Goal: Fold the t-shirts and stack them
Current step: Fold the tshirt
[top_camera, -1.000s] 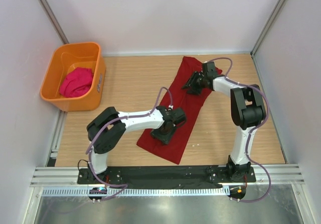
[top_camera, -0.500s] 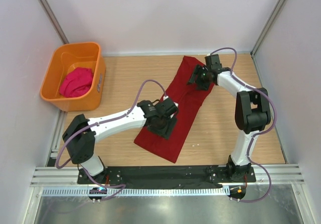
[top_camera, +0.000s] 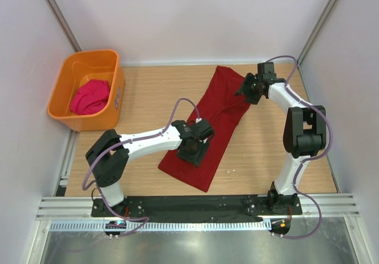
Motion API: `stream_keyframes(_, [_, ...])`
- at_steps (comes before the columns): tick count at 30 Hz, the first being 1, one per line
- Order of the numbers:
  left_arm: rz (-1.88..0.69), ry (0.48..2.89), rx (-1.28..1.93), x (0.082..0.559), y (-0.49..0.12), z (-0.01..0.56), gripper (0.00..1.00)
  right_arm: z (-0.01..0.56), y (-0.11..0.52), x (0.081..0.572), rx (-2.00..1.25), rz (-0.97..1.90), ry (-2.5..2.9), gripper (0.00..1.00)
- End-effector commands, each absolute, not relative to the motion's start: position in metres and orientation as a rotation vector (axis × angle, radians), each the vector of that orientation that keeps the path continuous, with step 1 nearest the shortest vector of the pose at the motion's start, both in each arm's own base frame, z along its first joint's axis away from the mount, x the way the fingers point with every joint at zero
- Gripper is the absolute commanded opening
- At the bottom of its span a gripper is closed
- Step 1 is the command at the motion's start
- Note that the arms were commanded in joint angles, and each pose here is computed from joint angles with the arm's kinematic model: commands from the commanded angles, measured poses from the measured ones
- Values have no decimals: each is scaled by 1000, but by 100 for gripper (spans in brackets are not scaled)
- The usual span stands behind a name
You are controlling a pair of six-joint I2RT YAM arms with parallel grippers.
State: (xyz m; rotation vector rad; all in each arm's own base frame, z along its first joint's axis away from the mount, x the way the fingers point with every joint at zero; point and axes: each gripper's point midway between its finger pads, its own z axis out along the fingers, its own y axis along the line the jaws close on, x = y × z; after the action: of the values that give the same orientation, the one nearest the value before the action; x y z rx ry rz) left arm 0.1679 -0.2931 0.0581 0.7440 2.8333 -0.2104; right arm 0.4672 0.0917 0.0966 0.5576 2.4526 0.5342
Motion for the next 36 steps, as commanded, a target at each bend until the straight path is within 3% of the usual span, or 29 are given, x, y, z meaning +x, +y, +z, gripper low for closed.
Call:
stream_keyframes(1, [-266,2784,727,176,-296,72,55,99,89,473,640,509,2425,59])
stream_keyframes(8, [-268,2775,658,184,-284,80,50,90,74,465,694,492,2416,58])
stream_keyframes(18, [-325,2837,617,190,-285,58,46,96,110,451,655,654,2409,48])
stream_keyframes(24, [-305,2868,621,191,-282,46,42,84,138,442,671,734,2420,46])
stream_keyframes(36, [-300,2889,605,186,-275,43,40,74,147,460,694,773,2396,44])
